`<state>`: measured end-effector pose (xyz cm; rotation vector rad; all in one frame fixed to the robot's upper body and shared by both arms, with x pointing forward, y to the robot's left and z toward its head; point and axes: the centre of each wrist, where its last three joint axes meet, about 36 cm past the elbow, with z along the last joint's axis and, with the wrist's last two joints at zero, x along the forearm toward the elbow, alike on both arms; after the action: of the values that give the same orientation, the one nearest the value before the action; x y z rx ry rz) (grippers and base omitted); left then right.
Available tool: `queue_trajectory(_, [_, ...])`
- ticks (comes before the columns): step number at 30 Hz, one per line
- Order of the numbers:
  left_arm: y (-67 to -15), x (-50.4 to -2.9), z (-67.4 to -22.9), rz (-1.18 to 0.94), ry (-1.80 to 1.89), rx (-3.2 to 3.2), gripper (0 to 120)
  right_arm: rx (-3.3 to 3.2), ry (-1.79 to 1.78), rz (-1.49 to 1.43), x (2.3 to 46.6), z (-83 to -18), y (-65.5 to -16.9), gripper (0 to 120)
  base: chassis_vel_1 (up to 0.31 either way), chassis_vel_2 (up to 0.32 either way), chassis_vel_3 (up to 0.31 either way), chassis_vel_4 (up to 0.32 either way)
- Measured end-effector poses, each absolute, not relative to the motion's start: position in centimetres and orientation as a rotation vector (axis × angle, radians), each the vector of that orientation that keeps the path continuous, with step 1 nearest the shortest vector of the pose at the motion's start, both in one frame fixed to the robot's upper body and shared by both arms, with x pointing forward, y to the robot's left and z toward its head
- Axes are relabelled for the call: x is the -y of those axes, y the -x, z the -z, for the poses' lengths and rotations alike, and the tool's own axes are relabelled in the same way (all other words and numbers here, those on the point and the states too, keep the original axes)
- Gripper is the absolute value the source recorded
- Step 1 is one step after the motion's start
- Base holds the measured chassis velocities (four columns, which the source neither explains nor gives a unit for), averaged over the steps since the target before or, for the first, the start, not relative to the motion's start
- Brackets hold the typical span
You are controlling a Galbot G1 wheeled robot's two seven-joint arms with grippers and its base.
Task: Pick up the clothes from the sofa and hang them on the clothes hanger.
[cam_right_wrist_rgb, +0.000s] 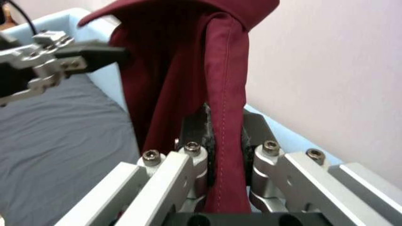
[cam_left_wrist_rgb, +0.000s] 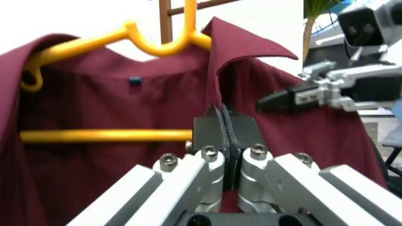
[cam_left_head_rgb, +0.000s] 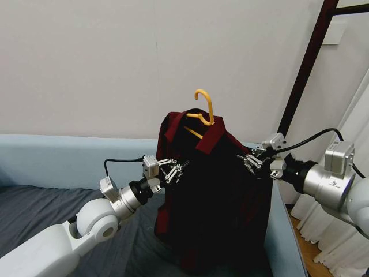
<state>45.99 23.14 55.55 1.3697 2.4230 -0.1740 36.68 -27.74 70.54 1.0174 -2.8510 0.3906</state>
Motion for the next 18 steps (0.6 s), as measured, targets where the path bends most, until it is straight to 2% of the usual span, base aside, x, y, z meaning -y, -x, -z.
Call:
queue_trajectory(7, [-48.4,-23.6,-57.7,0.064,-1.304,-2.386,0,2.847,-0.993,-0.398,27.8,-71.1,-36.4,7,0.000,0.000,0.000,0.000])
queue_trajectory(18, [-50.1,-24.4,-57.8,-0.088,-1.280,-2.332,0,2.806,-0.988,-0.360,27.8,-72.4,-36.2,7,0.000,0.000,0.000,0.000])
